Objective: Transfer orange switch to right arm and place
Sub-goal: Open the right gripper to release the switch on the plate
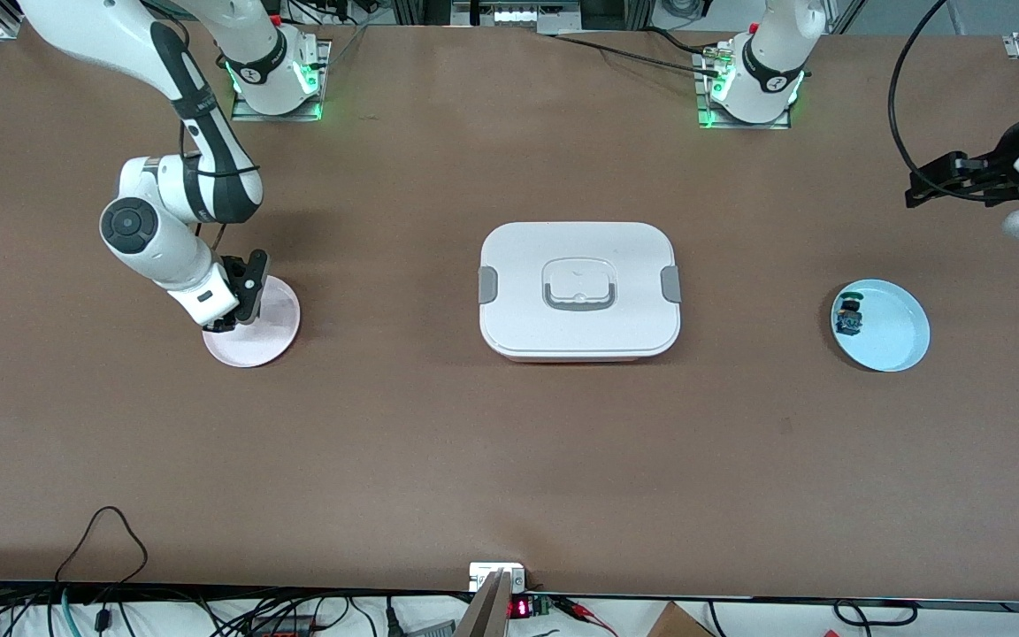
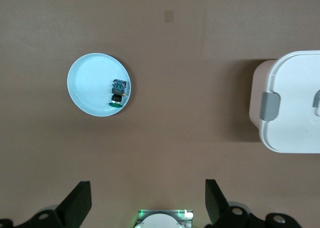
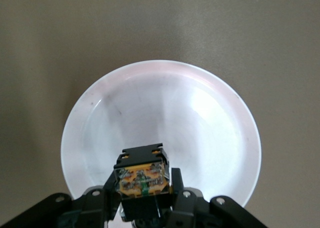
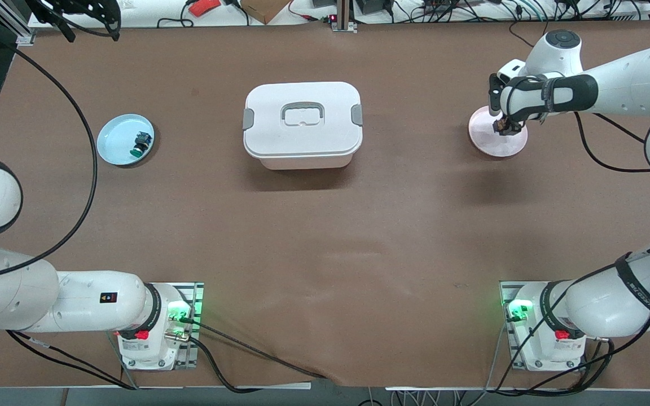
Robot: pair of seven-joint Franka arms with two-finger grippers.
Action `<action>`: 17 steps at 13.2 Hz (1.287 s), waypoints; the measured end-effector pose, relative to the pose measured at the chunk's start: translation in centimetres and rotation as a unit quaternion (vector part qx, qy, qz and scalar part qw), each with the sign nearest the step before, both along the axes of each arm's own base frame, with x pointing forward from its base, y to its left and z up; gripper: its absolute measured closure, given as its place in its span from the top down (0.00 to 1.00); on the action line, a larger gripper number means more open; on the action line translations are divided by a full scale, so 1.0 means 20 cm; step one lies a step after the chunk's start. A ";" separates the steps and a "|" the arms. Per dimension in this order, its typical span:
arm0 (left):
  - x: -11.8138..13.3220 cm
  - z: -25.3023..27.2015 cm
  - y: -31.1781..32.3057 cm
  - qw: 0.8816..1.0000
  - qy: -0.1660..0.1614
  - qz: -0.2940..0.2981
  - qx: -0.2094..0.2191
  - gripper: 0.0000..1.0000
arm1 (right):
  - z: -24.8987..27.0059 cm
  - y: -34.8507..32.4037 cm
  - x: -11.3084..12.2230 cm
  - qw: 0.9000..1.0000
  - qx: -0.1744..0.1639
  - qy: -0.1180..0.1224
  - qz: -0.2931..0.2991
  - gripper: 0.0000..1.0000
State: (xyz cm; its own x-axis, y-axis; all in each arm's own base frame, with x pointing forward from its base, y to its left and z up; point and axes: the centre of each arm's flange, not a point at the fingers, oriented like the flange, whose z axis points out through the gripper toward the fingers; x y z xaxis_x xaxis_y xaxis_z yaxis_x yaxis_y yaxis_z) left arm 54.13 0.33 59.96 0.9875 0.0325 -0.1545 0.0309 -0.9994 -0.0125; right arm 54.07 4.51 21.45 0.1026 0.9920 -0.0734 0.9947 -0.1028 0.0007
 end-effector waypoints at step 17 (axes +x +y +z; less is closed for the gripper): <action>-0.07 -0.07 0.05 0.999 -0.034 0.010 0.004 1.00 | 0.09 -0.01 0.07 0.999 0.002 -0.021 0.037 1.00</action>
State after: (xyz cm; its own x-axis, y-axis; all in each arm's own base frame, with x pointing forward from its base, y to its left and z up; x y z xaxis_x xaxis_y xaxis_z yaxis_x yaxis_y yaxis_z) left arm 52.70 1.26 58.49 0.9948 0.0540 -0.0867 0.0526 -0.9985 -0.0178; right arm 55.55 4.40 23.27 0.0318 0.9972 -0.0676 0.9987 -0.0291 0.0415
